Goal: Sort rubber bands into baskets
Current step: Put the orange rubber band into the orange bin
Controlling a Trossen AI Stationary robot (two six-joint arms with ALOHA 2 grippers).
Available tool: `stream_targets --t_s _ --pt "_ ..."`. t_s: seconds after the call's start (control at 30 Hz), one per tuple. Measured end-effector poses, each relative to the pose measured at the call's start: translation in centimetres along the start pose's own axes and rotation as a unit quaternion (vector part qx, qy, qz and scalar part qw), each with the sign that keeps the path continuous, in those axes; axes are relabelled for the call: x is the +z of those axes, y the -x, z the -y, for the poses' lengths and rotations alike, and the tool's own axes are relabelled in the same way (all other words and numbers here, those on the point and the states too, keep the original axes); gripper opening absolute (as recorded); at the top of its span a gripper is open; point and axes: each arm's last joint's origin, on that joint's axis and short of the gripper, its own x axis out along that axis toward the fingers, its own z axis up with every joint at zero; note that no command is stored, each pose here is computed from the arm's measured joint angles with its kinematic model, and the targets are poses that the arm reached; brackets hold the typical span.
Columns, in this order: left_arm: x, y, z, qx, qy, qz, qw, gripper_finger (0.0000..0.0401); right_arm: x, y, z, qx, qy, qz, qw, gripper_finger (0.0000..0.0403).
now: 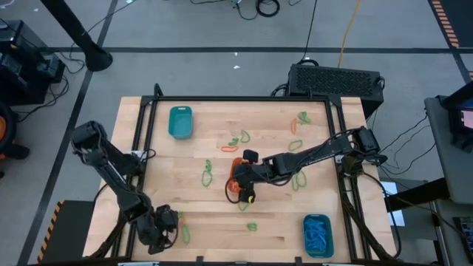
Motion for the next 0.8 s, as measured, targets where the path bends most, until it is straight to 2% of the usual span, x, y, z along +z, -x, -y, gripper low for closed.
stream_targets --t_s 0.13,0.23,0.37,0.57,0.67,0.8 --pt "-0.5 -0.6 -0.9 0.05 -0.003 -0.02 0.999 0.023 0.1 0.0 -0.1 0.009 -0.001 0.004 1.0 0.0112" --pt "-0.5 -0.9 -1.1 0.062 -0.007 -0.023 0.998 0.023 0.1 0.0 -0.1 0.013 -0.001 0.003 1.0 0.0112" --pt "-0.5 -0.7 -1.0 0.054 -0.018 -0.02 0.998 0.023 0.1 0.0 -0.1 0.013 -0.001 0.003 1.0 0.0112" --pt "0.1 0.5 -0.1 0.001 -0.029 -0.005 1.0 0.023 0.1 0.0 -0.1 0.013 -0.001 0.003 1.0 0.0112" --pt "0.3 1.2 0.0 0.001 -0.044 0.023 0.999 0.023 0.1 0.0 -0.1 0.013 -0.001 0.003 1.0 0.0112" --pt "0.2 1.2 -0.6 0.039 -0.053 0.026 0.998 0.023 0.1 0.0 -0.1 0.013 -0.001 0.003 1.0 0.0112"
